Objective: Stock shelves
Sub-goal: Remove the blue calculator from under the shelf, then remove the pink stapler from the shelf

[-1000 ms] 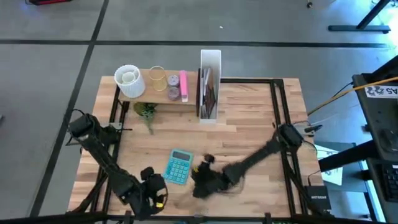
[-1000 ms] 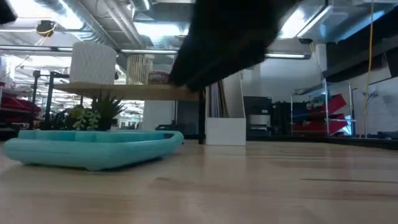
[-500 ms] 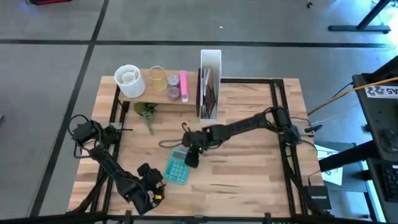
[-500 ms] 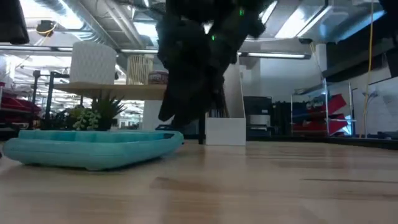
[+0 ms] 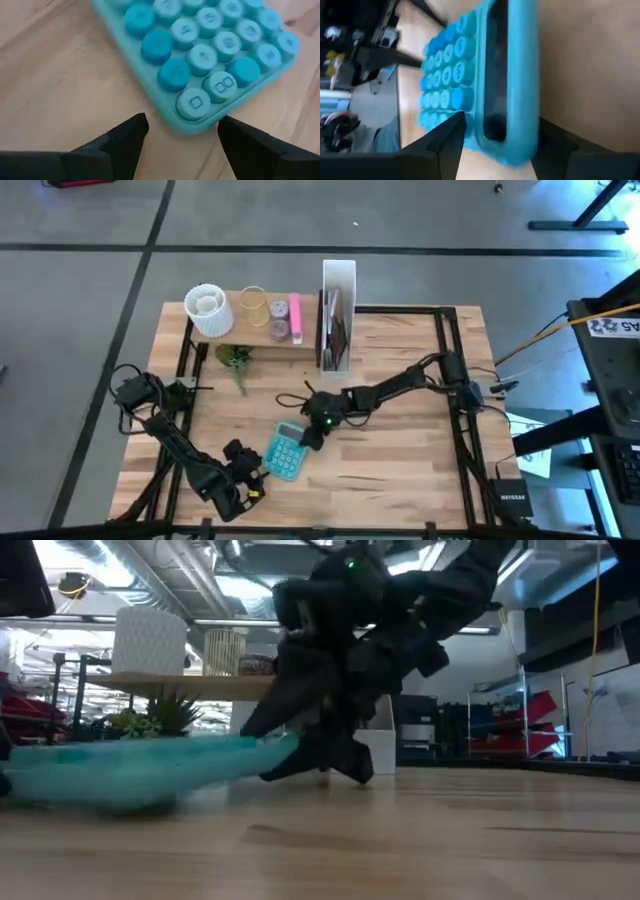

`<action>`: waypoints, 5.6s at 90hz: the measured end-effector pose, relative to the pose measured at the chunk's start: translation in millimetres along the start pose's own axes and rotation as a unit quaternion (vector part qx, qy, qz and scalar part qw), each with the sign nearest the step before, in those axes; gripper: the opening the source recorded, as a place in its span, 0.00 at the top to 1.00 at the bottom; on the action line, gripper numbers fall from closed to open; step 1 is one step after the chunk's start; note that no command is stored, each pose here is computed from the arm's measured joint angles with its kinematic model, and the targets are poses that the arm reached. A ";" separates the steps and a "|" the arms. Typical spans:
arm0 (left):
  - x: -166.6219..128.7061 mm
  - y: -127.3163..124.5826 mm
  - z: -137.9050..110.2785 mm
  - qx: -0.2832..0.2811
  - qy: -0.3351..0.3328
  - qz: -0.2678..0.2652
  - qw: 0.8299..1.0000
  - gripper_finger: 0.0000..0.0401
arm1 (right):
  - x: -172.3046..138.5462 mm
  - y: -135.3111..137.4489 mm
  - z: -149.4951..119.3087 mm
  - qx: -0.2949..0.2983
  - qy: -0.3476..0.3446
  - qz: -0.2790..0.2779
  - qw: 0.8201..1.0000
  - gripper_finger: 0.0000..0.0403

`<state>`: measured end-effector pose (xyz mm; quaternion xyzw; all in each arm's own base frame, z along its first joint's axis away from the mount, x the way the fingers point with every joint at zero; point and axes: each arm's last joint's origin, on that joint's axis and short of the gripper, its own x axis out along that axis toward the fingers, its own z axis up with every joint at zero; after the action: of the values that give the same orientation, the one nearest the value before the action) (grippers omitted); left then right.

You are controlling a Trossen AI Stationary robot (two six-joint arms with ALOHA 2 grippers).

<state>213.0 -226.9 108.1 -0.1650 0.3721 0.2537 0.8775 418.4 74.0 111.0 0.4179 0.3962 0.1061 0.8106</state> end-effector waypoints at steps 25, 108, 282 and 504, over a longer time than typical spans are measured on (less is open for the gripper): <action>2.0 1.1 4.6 -0.007 -0.010 0.004 1.000 0.41 | 5.9 22.1 0.1 -0.050 -0.011 0.027 0.998 0.73; -32.1 -5.3 5.4 0.019 -0.044 -0.044 0.998 0.41 | -87.5 60.4 -193.4 0.101 0.534 -0.101 0.834 0.83; -24.7 -6.7 12.6 0.003 -0.042 -0.042 0.998 0.41 | -191.9 98.0 -166.9 0.025 0.283 -0.474 0.834 0.13; 40.1 167.8 357.8 -0.160 -0.076 0.288 0.941 0.52 | 38.5 87.5 -206.3 -0.169 -0.402 -0.256 0.863 0.13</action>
<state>345.1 94.3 300.9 -0.1692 0.2900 0.5636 0.7548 307.1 270.8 86.9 0.1645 0.1053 -0.2168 0.9565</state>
